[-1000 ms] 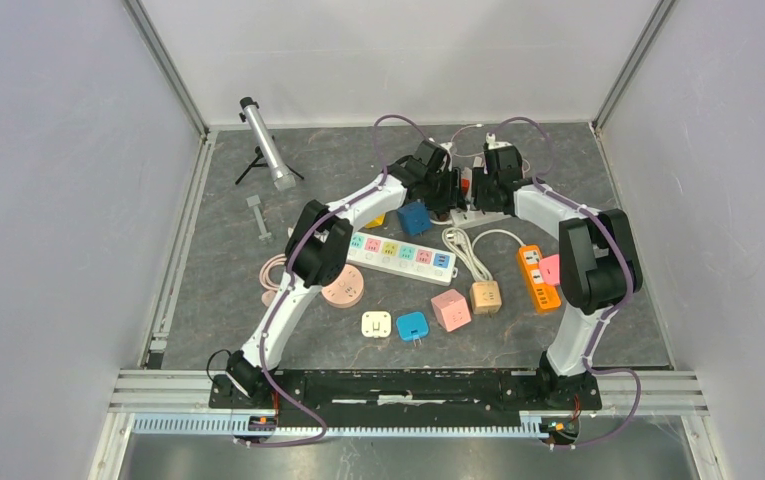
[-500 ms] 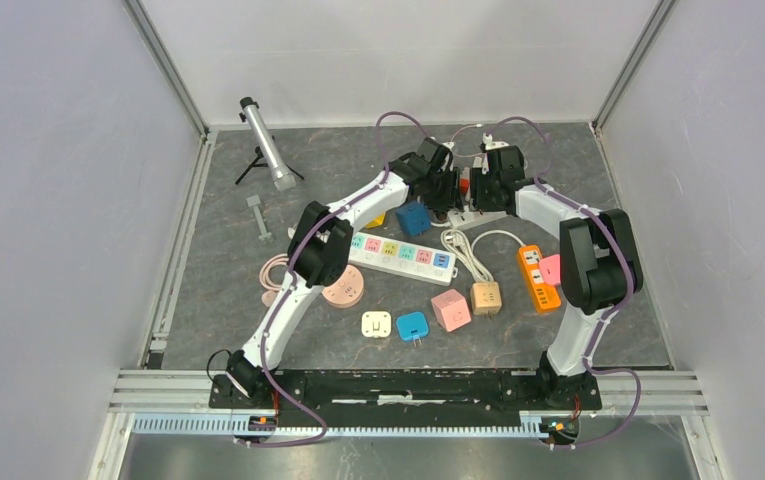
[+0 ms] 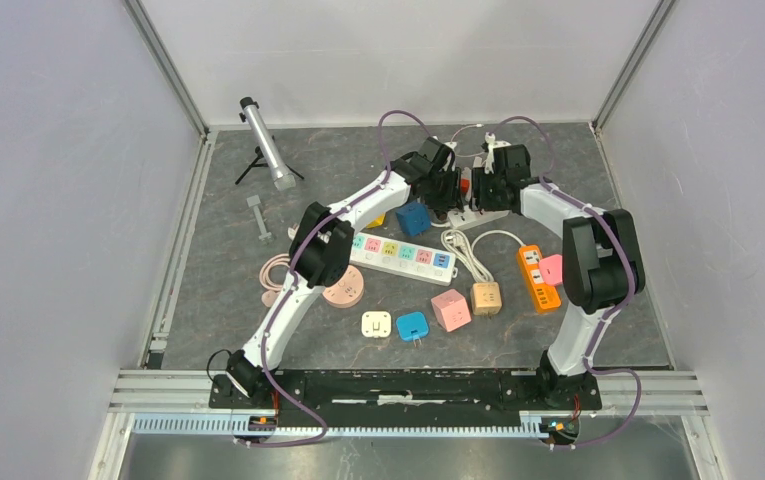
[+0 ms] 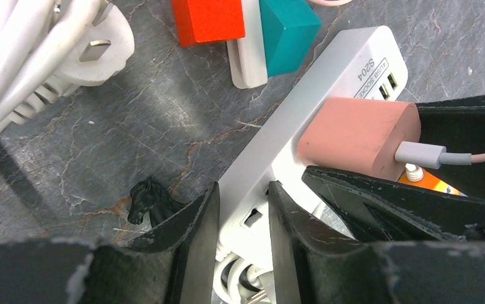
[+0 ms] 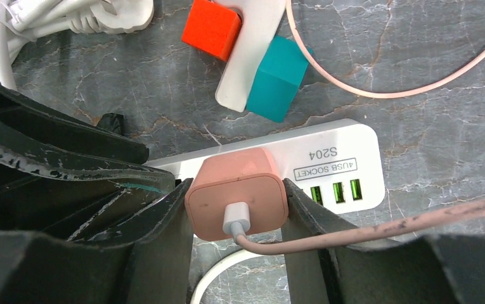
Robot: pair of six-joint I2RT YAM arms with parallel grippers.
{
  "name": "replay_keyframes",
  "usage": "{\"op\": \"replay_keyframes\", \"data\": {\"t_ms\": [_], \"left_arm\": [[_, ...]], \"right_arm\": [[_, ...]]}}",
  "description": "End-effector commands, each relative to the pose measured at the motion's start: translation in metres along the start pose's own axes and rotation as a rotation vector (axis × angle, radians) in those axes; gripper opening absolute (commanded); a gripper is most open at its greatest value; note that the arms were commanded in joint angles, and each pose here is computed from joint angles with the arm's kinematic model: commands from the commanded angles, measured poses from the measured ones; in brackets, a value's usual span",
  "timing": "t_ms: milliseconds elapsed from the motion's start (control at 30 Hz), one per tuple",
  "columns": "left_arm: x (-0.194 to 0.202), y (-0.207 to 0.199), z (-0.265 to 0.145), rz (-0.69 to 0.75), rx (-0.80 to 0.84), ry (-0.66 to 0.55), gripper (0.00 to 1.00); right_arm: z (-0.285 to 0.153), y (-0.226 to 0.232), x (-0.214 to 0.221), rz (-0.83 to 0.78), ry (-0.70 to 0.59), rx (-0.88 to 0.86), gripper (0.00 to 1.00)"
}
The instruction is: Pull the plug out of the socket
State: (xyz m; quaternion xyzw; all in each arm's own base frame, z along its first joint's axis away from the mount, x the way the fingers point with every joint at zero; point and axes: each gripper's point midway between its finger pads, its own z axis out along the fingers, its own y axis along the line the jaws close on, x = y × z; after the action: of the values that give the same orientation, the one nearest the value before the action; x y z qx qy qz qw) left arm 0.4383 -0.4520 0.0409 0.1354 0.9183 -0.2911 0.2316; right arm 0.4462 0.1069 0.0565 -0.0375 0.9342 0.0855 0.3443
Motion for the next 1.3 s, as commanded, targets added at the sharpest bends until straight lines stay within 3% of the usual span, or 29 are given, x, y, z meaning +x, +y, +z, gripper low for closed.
{"op": "replay_keyframes", "data": {"t_ms": [0,133,367,567,767,1000,1267], "left_arm": [[0.068,0.029,0.025,0.029,-0.108,0.188,0.39],[0.070,0.029,0.025,0.021,-0.115,0.198,0.39],[0.074,0.027,0.026,-0.008,-0.102,0.212,0.39],[0.072,0.023,0.026,-0.013,-0.084,0.214,0.39],[0.054,0.009,0.018,-0.011,-0.035,0.182,0.42],[-0.007,-0.030,-0.019,0.007,0.132,0.046,0.54],[-0.062,-0.085,-0.100,0.038,0.357,-0.065,0.77]], "right_arm": [[-0.023,0.048,-0.045,-0.073,-0.143,-0.136,0.00],[-0.025,0.032,-0.041,-0.165,-0.137,0.008,0.00],[-0.036,0.034,-0.063,-0.061,-0.186,-0.104,0.00],[-0.027,0.027,-0.045,-0.067,-0.135,-0.070,0.00],[-0.046,0.006,-0.066,-0.045,-0.183,0.028,0.00],[-0.072,-0.051,-0.073,0.066,-0.204,0.222,0.00],[-0.085,-0.113,-0.033,0.226,-0.144,0.305,0.01]]}}
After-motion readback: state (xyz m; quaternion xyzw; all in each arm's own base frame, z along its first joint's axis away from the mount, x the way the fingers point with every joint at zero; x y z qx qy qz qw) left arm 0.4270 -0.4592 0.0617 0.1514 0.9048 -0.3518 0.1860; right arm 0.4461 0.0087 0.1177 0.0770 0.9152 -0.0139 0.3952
